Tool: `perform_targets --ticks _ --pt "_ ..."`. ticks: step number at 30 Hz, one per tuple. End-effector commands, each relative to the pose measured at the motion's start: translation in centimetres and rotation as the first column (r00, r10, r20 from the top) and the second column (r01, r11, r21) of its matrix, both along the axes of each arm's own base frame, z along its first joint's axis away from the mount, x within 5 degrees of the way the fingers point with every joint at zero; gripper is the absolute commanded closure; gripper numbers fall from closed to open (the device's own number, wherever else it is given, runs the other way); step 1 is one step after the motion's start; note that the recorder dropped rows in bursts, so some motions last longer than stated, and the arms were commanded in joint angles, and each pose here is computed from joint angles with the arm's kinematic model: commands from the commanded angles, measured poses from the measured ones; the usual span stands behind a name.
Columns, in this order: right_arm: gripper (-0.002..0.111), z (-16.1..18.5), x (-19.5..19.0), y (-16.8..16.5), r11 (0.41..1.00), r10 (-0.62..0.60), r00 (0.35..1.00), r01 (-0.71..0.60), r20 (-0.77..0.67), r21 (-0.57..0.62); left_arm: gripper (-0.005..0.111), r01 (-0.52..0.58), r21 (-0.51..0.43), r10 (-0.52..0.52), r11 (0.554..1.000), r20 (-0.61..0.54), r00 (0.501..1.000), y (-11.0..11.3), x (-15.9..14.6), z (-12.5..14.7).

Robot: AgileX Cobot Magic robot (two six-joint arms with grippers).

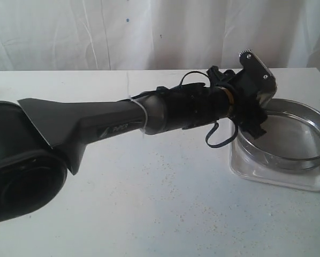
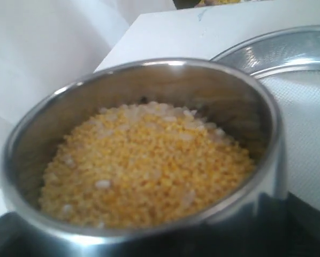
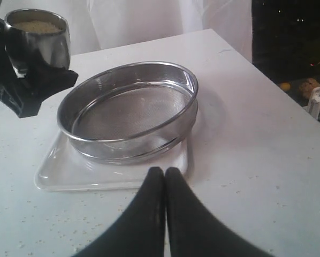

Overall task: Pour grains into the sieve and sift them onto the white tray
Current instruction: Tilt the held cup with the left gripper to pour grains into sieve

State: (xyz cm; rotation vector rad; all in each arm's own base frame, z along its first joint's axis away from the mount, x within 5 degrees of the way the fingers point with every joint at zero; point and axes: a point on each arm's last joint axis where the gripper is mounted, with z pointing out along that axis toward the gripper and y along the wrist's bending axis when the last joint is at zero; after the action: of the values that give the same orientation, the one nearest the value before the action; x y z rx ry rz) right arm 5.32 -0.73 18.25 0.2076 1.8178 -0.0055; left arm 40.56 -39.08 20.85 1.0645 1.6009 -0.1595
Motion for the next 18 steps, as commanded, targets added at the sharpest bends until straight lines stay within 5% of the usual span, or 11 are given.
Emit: perform_targets --ticks 1,5,18 --pt "0.108 0.0 0.0 0.0 1.0 -0.005 1.0 0.005 0.003 -0.009 0.107 0.011 0.142 -0.023 0.99 0.082 0.996 -0.9 -0.2 -0.1" --pt "0.108 0.0 0.0 0.0 1.0 -0.005 1.0 0.005 0.003 -0.009 0.107 0.038 0.313 -0.091 0.949 0.156 0.983 -1.9 -0.9 -0.8" --pt "0.108 0.0 0.0 0.0 1.0 -0.005 1.0 0.005 0.003 -0.009 0.107 -0.02 0.381 -0.052 0.924 0.179 0.982 -2.4 -0.1 -1.6"
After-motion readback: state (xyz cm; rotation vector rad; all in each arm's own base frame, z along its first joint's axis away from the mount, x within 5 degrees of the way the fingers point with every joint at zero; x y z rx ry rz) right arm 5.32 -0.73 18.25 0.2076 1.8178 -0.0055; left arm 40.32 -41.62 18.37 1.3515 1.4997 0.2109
